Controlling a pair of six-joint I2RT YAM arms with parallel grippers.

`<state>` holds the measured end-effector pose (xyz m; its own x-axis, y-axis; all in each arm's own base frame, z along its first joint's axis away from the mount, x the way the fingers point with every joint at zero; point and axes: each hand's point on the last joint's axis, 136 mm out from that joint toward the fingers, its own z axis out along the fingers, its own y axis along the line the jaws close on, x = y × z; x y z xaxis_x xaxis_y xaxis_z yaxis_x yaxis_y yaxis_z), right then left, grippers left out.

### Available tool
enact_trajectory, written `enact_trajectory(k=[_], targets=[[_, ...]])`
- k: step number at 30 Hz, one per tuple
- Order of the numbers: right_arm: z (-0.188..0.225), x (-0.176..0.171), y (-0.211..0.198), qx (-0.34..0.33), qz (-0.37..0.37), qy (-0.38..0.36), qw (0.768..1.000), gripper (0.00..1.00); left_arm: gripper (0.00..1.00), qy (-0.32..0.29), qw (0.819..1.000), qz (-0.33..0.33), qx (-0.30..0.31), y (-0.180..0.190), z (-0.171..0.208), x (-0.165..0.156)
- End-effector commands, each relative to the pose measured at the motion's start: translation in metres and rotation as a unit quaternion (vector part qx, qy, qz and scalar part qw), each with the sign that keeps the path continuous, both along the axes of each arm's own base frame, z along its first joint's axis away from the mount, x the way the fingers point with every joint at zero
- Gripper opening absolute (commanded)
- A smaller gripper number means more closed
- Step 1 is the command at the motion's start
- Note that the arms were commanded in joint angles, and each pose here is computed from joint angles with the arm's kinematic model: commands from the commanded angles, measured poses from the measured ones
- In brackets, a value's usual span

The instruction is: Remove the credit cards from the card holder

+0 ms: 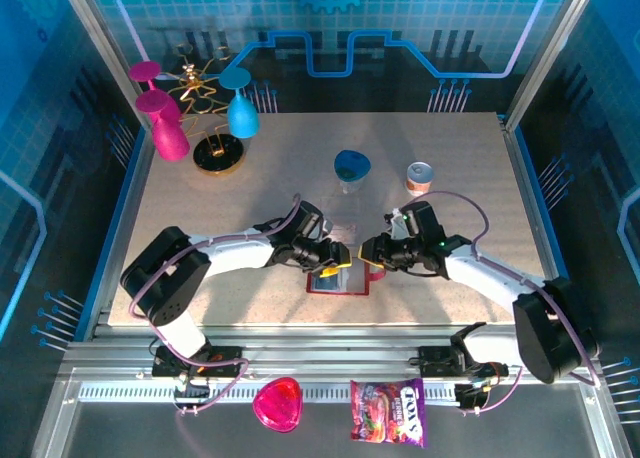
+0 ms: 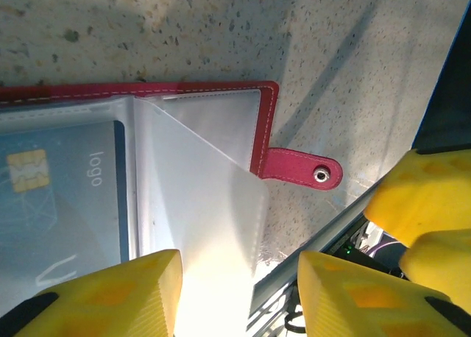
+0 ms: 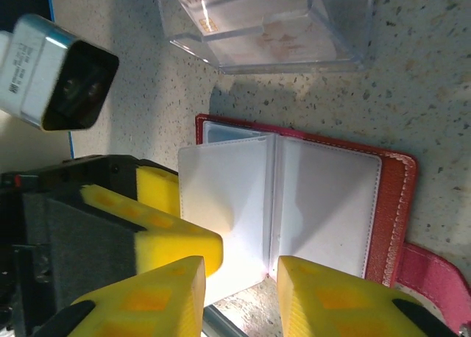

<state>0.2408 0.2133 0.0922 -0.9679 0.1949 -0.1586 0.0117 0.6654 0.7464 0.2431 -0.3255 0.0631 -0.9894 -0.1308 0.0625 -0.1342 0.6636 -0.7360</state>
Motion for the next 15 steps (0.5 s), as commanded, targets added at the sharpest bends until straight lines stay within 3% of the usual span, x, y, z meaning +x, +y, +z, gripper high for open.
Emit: enact_trajectory(k=[1,15], targets=[[-0.004,-0.005,-0.010,-0.009,-0.007,0.004,1.000,0.32,0.47,0.001,1.000,-0.017,-0.019,-0.015,0.008,0.000],[0.002,-0.006,-0.028,-0.011,-0.036,-0.007,0.999,0.32,0.51,0.010,0.999,-0.033,-0.020,-0.036,0.000,0.000]])
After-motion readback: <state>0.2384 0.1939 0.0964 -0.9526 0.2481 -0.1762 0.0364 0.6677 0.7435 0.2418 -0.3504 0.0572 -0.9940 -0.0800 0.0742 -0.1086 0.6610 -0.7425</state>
